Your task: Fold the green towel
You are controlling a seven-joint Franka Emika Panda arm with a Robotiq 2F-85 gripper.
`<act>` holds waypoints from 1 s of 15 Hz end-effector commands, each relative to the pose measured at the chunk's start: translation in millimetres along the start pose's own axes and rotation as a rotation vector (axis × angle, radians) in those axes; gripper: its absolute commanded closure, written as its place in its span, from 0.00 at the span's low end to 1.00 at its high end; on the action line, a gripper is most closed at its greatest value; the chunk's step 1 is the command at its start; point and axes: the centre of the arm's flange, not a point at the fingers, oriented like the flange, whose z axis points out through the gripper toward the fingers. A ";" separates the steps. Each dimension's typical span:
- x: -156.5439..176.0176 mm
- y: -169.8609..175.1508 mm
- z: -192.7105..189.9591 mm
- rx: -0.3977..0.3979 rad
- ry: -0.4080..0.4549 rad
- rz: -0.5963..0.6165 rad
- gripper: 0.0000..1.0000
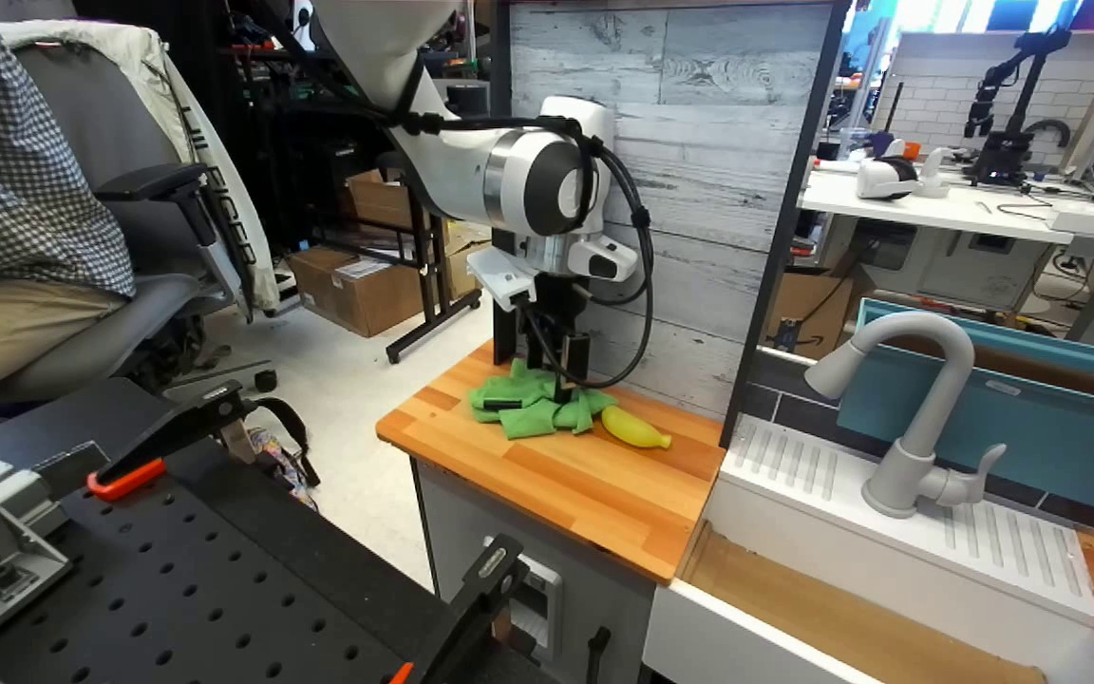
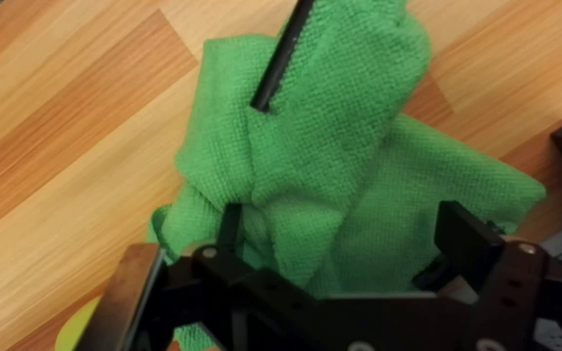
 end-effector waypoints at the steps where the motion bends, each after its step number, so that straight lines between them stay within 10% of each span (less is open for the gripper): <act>1: -11.4 11.0 -32.6 0.033 0.008 0.001 0.00; 15: -61.2 78.7 -102.7 0.193 0.165 -0.020 0.00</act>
